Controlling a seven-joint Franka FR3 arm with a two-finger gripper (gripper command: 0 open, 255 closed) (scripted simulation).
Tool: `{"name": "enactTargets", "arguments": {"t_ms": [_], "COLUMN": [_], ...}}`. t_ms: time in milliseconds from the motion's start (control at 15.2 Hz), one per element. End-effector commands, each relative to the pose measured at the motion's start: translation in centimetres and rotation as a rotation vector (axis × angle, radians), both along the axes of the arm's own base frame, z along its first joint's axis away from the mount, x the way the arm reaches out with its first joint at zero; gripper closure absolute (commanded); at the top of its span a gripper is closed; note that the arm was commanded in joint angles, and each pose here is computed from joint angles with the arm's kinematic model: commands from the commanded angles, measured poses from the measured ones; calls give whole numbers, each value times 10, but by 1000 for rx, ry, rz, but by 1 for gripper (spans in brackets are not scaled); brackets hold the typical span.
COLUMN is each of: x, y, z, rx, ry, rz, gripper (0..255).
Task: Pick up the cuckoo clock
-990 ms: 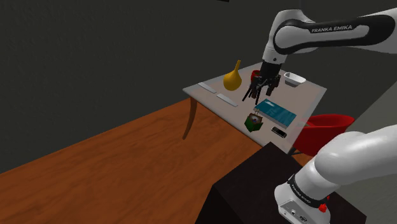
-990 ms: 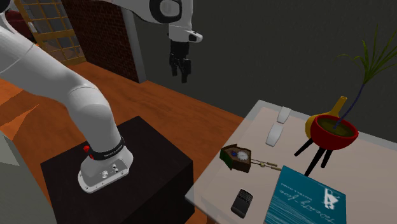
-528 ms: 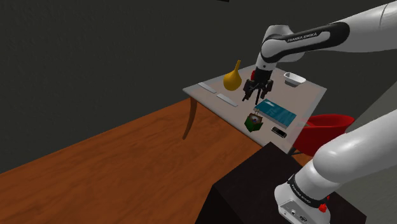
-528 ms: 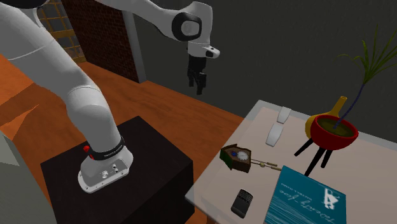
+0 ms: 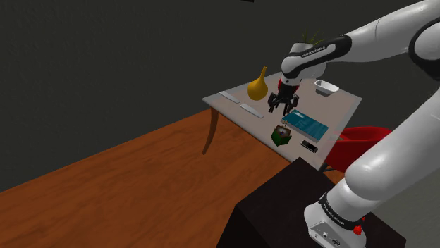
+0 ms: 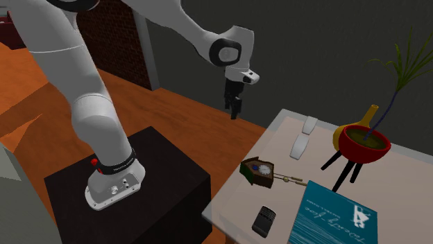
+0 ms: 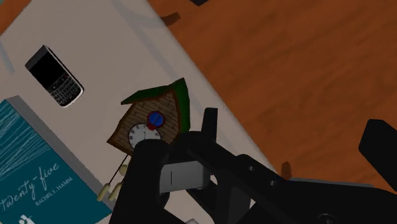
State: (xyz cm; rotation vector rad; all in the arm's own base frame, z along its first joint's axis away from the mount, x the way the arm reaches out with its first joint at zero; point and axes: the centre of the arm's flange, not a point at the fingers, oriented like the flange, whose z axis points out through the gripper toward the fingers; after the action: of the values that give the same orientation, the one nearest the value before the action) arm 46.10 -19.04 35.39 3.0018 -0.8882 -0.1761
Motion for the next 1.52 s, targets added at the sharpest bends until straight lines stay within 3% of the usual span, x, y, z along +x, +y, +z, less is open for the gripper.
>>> {"name": "enactTargets", "arguments": {"t_ms": [0,726,1452], "x": [9,35,32], "y": [-21,-134,-251], "z": [-18,-106,-193], "rx": [-3,-13,-23], "ry": [-3,-14,-25], "rz": [-48,-301,-554], "gripper": [0,0,0]}}
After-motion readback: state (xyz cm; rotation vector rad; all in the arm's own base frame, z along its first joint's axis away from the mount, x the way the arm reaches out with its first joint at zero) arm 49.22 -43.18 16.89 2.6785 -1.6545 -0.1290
